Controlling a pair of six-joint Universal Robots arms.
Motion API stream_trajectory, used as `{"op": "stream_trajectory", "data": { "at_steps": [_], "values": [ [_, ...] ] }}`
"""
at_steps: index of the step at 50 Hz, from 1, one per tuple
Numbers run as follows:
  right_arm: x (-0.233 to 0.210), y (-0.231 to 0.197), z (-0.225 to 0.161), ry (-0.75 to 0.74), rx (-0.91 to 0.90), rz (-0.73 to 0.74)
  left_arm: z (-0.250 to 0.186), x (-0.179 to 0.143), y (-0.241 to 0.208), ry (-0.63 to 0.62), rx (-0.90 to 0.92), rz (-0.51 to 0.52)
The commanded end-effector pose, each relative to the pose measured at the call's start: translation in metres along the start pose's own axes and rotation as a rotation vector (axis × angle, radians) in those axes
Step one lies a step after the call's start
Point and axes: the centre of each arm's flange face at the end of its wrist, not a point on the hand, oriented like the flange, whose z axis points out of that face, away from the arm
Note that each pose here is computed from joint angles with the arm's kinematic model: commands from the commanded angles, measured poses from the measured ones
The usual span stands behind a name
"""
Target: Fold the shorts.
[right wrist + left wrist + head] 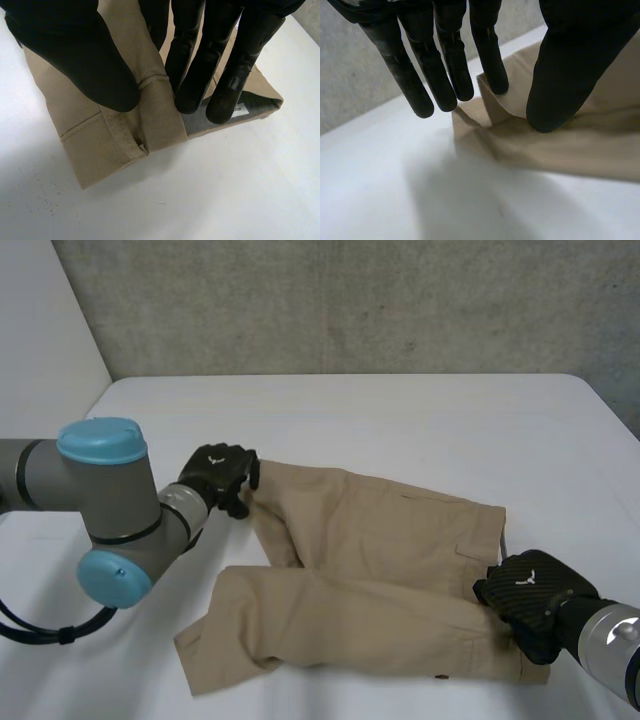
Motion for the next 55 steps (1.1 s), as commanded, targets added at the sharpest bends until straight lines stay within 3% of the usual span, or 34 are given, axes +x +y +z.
{"op": "stream_trajectory", "data": {
  "at_steps": [1, 9, 21, 28, 41, 55],
  "values": [
    [-0.001, 0.002, 0.002, -0.008, -0.01, 0.005, -0.007, -0.003, 0.007, 0.0, -0.066, -0.014],
    [-0.001, 0.002, 0.002, -0.008, -0.008, 0.003, -0.017, -0.02, 0.013, -0.066, -0.115, -0.025],
    [-0.001, 0.002, 0.002, -0.01, -0.01, 0.004, -0.03, -0.013, 0.017, -0.048, -0.159, -0.026],
    [-0.002, 0.003, 0.002, -0.012, -0.014, 0.005, -0.016, -0.008, 0.019, -0.032, -0.132, -0.012],
    [-0.001, 0.003, 0.002, -0.012, -0.013, 0.004, 0.033, 0.055, -0.002, 0.098, 0.041, 0.057],
    [-0.002, 0.003, 0.003, -0.012, -0.013, 0.004, 0.043, 0.066, 0.011, 0.156, 0.035, 0.058]
  ]
}}
